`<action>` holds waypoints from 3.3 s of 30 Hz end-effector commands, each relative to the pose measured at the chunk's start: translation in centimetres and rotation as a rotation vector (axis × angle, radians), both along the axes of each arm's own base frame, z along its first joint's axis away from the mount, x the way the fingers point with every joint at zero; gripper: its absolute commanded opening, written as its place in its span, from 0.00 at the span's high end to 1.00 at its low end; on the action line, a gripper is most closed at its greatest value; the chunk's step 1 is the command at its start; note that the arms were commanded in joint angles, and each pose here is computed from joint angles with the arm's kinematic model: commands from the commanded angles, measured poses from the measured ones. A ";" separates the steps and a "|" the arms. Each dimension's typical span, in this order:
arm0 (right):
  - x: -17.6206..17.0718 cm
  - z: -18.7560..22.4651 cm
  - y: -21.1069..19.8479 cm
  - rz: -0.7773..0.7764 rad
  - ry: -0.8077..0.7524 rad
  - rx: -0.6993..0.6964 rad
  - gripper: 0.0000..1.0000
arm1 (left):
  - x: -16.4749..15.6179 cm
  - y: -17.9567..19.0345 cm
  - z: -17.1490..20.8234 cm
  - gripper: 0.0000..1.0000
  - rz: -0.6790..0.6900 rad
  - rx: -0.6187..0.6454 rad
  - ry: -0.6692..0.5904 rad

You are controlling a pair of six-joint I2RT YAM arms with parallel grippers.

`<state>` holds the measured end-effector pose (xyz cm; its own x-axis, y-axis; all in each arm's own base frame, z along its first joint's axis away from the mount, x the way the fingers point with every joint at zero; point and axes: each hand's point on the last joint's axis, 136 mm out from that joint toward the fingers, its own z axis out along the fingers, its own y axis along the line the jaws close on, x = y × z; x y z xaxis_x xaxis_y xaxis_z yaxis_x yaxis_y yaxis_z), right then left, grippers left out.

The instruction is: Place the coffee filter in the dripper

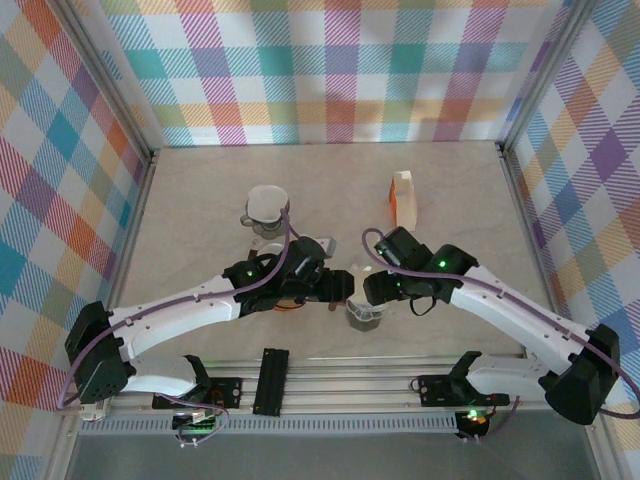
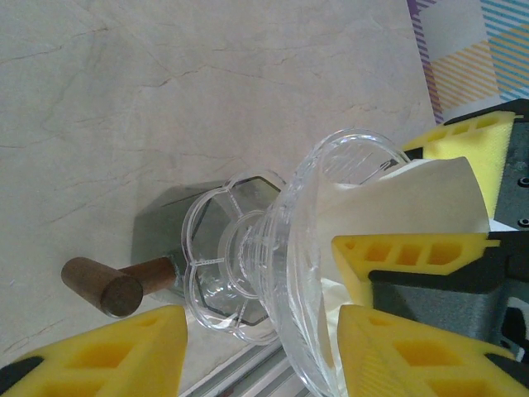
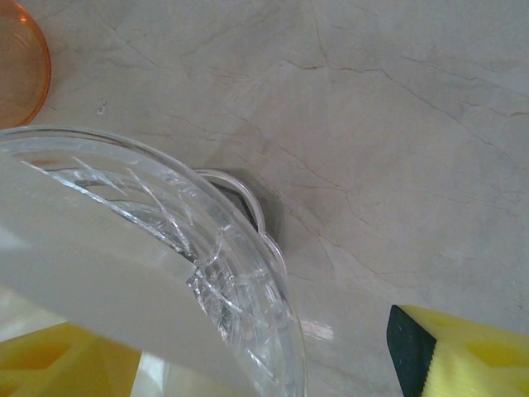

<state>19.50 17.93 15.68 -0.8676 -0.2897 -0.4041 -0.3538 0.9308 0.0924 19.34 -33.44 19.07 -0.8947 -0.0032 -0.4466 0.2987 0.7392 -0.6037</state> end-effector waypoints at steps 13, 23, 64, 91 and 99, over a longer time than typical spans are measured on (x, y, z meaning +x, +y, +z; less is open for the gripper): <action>0.6 -3.1 0.6 -0.047 0.065 0.019 0.22 | -0.4 -0.7 0.7 0.48 -0.020 -0.026 -0.002; 0.1 -3.6 0.3 -0.058 0.080 0.022 0.22 | 0.4 -0.2 1.7 0.45 0.021 -0.033 -0.049; 0.9 -3.1 0.7 -0.070 0.057 0.032 0.19 | 1.0 -0.1 -0.4 0.61 0.026 0.077 -0.024; 0.6 -1.7 0.9 -0.065 0.045 0.074 0.18 | 0.9 -0.3 -0.9 0.59 0.025 0.069 -0.014; 0.9 -2.3 1.0 -0.064 0.054 0.054 0.18 | 0.9 -0.3 -1.1 0.60 0.026 0.071 -0.009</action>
<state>20.15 18.71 12.89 -0.9056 -0.2254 -0.3593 -0.2926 0.9453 0.1445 20.41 -33.23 17.67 -0.8934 -0.0002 -0.4492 0.2707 0.7979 -0.5387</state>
